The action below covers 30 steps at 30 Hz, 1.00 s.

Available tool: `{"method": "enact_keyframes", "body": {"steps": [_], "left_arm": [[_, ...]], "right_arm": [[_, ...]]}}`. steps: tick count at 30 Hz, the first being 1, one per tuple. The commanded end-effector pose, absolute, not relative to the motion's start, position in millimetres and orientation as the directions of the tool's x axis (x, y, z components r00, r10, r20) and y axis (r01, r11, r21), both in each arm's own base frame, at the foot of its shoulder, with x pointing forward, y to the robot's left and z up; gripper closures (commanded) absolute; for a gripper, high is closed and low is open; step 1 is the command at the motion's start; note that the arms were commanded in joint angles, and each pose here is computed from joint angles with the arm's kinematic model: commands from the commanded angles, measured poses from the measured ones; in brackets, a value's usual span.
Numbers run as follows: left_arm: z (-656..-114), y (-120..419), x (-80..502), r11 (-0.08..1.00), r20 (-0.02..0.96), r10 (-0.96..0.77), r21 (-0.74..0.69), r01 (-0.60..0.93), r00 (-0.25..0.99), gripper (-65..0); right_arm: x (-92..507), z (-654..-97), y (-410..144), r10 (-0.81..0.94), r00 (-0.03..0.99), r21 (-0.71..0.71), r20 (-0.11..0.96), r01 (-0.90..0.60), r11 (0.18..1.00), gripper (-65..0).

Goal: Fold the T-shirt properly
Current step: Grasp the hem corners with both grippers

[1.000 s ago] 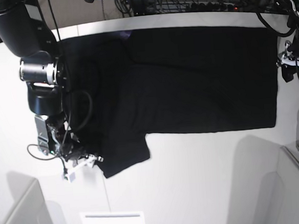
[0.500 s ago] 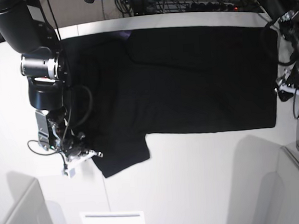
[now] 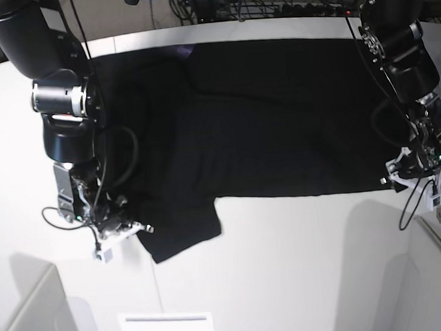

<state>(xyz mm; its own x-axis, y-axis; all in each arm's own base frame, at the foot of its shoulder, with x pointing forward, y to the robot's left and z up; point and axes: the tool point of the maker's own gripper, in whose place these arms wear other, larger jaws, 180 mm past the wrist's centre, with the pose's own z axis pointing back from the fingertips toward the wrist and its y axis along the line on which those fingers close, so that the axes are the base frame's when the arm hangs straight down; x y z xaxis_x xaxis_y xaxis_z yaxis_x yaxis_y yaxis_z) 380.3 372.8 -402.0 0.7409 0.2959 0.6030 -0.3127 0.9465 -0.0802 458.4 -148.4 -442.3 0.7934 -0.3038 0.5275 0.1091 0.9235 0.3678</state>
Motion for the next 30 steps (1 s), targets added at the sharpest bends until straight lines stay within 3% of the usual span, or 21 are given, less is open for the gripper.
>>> {"method": "enact_keyframes", "body": {"steps": [1,21,30], "left_arm": [[-383,386,395,0.945,0.652,0.289,-0.077,-0.318,0.701,-38.8],[-378,408,402,0.934,0.687,0.303,-0.074,-0.35,0.661,-39.0],[-395,399,408,0.915,0.623,0.379,-0.14,-0.378,0.685,-39.0]], "right_arm": [[461,-438,-149,-0.284,0.804,0.351,0.522,0.1,0.931,0.0],[462,-438,-141,-0.283,0.807,0.362,0.519,0.093,0.928,0.0],[462,-438,-139,-0.283,0.807,0.364,0.518,0.091,0.927,0.0]]}}
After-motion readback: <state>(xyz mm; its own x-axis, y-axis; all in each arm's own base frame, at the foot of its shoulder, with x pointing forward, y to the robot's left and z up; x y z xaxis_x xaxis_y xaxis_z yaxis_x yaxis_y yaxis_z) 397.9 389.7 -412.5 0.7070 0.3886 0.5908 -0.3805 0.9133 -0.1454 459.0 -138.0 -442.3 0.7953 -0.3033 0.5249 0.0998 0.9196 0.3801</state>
